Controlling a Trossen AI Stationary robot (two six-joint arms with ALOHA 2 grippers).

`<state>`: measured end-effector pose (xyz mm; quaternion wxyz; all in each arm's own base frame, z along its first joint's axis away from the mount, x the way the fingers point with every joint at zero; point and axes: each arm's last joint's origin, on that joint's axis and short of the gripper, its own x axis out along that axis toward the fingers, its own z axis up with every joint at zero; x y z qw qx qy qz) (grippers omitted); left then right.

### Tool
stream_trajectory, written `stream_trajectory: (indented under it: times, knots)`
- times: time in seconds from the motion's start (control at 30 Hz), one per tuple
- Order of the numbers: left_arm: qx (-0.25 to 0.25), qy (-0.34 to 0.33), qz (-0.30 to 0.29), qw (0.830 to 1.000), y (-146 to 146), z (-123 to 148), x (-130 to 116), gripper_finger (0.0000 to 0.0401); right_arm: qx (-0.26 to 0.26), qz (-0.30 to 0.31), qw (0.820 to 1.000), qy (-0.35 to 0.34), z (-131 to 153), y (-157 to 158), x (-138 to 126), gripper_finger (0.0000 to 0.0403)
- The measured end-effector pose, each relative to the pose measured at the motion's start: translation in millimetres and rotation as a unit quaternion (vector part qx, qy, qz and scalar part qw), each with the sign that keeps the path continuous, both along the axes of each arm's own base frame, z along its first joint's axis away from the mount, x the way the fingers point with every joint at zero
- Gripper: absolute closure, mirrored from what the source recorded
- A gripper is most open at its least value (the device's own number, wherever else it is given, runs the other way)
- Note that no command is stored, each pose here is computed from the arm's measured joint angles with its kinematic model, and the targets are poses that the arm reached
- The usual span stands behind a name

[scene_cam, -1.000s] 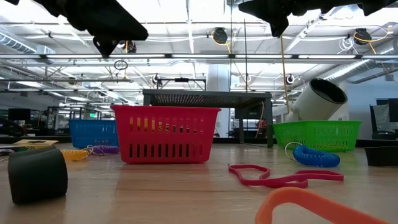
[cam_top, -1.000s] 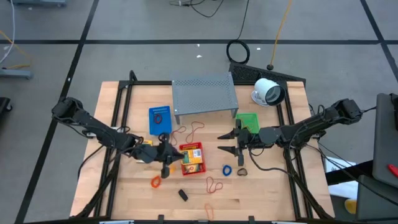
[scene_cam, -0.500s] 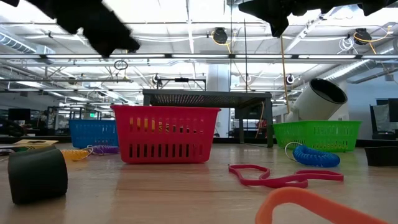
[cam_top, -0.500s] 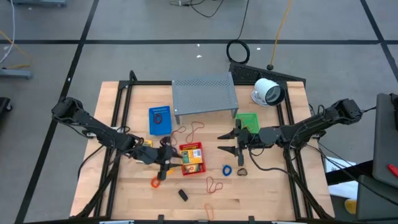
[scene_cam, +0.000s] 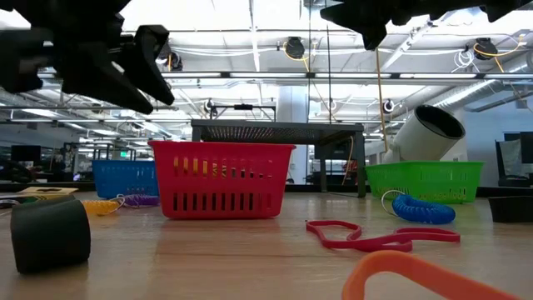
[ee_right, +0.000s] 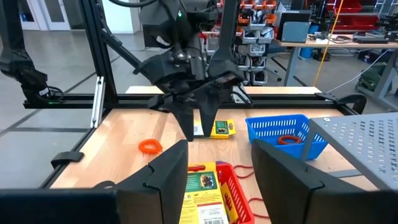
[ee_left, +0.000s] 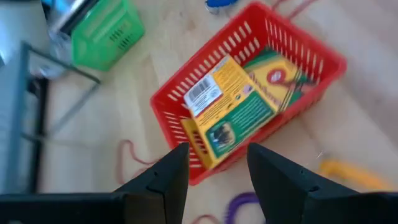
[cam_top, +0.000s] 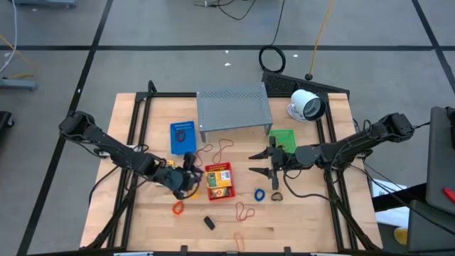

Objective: Pick & Place Office Desk Supplies
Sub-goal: Put the bottom yellow crayon box into the red bin

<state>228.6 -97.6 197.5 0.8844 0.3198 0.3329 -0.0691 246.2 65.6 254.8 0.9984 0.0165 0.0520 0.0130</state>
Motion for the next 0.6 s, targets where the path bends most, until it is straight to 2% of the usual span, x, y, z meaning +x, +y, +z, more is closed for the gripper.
stream_trajectory:
  times: [0.1,0.17,0.4,0.6]
  knots:
    - [0.058,0.014,-0.032,0.998,1,-1,-1,0.0228,-0.007,0.001,1.000,0.000,0,0,0,0.0236]
    - [0.077,0.018,-0.045,0.996,1,-2,-2,0.0229,-0.012,0.001,1.000,-0.001,0,0,0,0.0236]
    - [0.088,0.022,-0.059,0.994,0,-5,0,0.0229,-0.010,0.001,1.000,-0.001,0,0,0,0.0236]
    - [0.086,0.045,-0.069,0.993,-6,-28,14,0.0229,-0.007,0.001,1.000,0.000,0,0,0,0.0236]
